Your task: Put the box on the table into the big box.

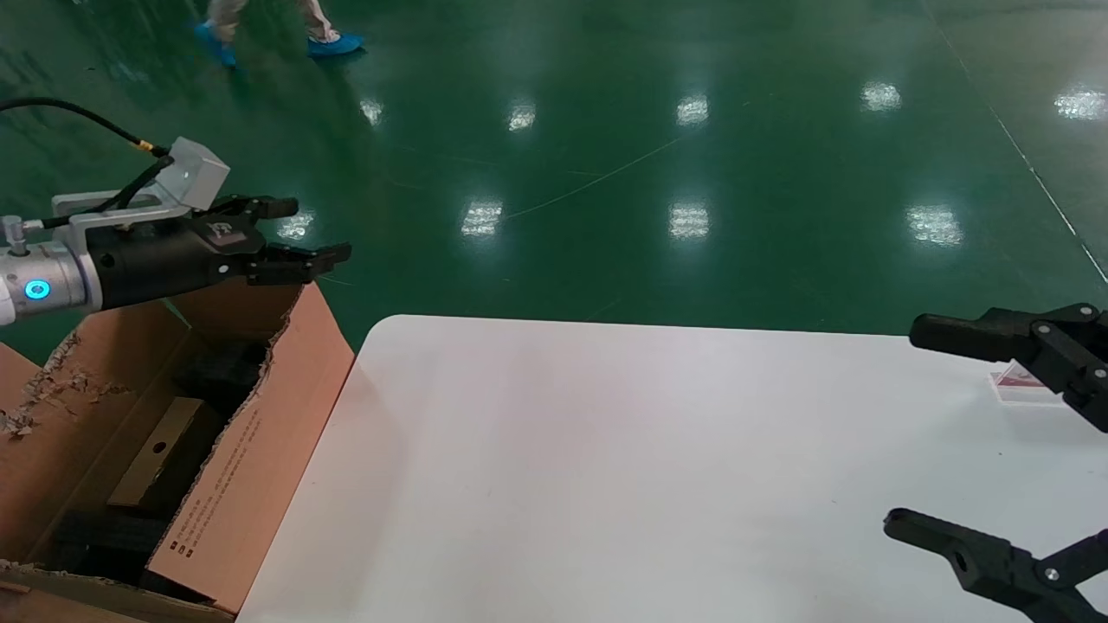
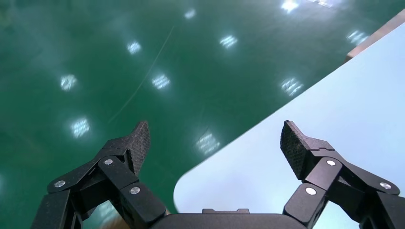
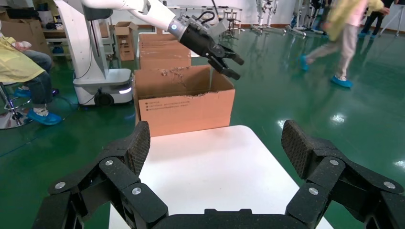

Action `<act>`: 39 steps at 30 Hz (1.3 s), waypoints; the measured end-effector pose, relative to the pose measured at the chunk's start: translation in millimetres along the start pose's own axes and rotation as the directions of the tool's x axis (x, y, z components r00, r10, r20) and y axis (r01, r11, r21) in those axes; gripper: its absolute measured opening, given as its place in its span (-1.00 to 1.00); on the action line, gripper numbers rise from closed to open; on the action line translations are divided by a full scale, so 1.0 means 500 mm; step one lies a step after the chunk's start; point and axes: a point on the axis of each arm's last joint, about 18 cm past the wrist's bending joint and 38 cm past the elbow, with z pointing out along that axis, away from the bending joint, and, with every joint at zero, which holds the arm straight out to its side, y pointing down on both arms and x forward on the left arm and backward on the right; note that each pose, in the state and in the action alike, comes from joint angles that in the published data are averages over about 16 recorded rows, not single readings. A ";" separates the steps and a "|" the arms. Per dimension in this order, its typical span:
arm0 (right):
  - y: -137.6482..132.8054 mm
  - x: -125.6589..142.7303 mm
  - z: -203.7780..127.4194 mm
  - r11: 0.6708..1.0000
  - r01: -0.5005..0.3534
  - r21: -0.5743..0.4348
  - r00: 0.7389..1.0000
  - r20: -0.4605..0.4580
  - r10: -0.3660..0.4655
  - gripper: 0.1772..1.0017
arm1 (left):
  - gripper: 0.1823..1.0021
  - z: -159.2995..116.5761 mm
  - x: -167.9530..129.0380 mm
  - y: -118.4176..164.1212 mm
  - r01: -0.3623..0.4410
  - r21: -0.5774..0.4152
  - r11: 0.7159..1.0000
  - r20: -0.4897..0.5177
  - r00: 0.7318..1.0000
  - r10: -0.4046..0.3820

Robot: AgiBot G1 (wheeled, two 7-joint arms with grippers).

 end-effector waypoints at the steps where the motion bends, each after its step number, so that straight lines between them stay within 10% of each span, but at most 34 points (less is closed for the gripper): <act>1: 0.000 0.000 0.000 1.000 0.000 0.000 1.000 0.000 0.000 1.00 | 1.00 0.004 0.004 -0.008 -0.006 0.014 1.000 -0.009 1.000 0.006; 22: 0.000 0.000 0.000 1.000 0.000 0.000 1.000 0.000 0.000 1.00 | 1.00 0.047 0.169 -0.154 -0.049 0.291 0.956 -0.289 0.947 0.137; 39: 0.000 0.000 0.000 1.000 0.000 0.000 1.000 0.000 0.000 0.79 | 1.00 -0.001 0.389 -0.225 0.028 0.438 0.898 -0.579 0.773 0.258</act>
